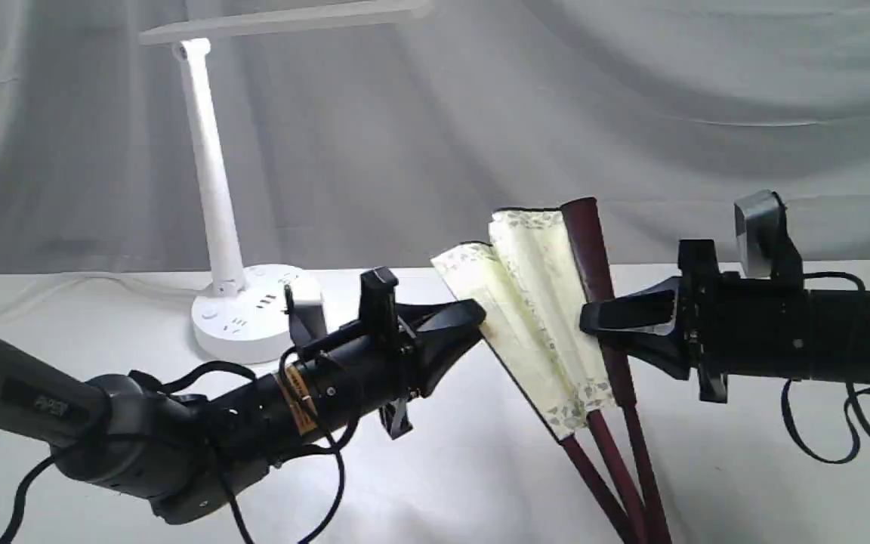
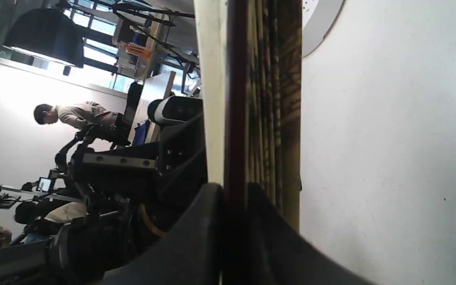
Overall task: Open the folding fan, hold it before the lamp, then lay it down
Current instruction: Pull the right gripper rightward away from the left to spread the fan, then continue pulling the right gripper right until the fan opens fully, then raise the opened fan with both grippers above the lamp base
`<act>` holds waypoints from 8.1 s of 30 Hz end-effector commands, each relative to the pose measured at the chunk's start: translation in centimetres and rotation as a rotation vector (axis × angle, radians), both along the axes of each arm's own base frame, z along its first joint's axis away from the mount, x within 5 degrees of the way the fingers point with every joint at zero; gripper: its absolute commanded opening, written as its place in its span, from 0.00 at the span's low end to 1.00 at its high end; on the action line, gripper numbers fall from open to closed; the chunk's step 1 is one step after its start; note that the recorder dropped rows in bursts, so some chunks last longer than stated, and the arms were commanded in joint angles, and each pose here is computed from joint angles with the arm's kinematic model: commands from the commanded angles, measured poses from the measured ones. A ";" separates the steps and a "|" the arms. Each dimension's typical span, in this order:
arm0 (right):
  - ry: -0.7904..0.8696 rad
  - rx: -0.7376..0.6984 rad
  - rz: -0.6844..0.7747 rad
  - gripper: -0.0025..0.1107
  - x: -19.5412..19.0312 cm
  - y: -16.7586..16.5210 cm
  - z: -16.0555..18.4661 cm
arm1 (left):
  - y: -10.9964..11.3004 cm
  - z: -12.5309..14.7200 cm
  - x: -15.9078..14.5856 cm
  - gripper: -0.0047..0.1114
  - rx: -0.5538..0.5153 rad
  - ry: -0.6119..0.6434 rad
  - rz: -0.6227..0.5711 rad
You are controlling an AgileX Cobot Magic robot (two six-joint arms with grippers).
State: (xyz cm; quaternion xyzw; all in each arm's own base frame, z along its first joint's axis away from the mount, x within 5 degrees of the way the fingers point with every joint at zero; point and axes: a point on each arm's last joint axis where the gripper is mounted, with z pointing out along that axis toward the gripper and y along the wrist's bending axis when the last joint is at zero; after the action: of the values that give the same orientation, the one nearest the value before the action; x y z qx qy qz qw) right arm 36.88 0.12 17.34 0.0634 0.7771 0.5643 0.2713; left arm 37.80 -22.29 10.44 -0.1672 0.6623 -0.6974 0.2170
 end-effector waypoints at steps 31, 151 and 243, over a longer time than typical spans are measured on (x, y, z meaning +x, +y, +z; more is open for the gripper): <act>-0.005 0.034 0.058 0.02 0.0 2.9 0.3 | -0.6 0.2 -0.3 0.14 0.011 -0.028 -0.018; 0.054 0.044 -0.562 0.02 -8.2 -15.7 -3.8 | 4.2 0.0 -1.5 0.04 -0.262 0.229 0.880; 0.040 0.119 -0.247 0.02 2.0 -2.9 6.1 | 16.5 13.8 -4.7 0.04 -0.261 0.054 1.023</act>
State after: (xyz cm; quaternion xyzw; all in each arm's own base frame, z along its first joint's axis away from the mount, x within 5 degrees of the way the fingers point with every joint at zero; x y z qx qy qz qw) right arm 38.69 -2.60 23.63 0.1914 0.7144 0.6017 0.3014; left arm 33.40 -7.22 22.51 -0.4860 0.4750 -0.5521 0.4830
